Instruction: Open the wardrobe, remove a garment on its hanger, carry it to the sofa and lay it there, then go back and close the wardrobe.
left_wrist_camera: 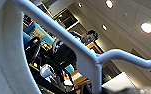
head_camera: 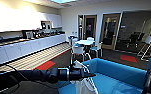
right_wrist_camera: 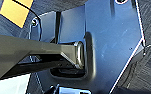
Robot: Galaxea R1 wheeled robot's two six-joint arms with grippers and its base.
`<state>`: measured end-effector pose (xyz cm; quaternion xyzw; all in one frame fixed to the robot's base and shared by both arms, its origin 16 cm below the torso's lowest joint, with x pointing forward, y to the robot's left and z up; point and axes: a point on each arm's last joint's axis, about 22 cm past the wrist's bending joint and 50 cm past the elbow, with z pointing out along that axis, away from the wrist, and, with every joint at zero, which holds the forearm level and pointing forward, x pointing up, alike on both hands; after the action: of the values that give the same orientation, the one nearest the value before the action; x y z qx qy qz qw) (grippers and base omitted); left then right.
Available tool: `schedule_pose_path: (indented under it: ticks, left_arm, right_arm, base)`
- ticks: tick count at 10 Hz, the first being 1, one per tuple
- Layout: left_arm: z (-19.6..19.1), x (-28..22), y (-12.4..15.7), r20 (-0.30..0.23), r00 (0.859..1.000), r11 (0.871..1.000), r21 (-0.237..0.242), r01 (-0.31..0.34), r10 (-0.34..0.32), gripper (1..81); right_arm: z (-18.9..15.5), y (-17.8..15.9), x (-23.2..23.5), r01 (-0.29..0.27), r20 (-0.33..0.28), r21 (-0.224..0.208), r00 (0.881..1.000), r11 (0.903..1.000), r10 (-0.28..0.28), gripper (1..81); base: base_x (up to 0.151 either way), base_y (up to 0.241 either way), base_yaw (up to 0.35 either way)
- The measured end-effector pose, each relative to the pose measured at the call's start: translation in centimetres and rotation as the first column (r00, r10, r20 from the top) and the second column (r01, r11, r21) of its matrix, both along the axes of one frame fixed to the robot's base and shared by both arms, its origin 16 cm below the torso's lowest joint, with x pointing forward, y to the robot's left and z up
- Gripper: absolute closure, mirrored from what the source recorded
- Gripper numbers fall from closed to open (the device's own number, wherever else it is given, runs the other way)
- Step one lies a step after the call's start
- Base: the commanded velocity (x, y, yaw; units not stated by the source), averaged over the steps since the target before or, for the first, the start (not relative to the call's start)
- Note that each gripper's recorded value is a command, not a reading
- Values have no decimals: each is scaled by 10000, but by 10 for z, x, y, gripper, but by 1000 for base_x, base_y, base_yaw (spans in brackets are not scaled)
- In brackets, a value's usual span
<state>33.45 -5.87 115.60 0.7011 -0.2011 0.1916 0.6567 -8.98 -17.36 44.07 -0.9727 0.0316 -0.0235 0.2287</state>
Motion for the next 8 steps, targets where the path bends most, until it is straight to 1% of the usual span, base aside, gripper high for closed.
schedule_pose_path:
  ticks: [8]
  left_arm:
    - [0, 0, 0, -4, 10000, 10000, 5, -5, 5, 811]
  right_arm:
    - [0, 2, 0, 5, 9, 9, 10000, 10000, -5, 10]
  base:
    - [0, 0, -247]
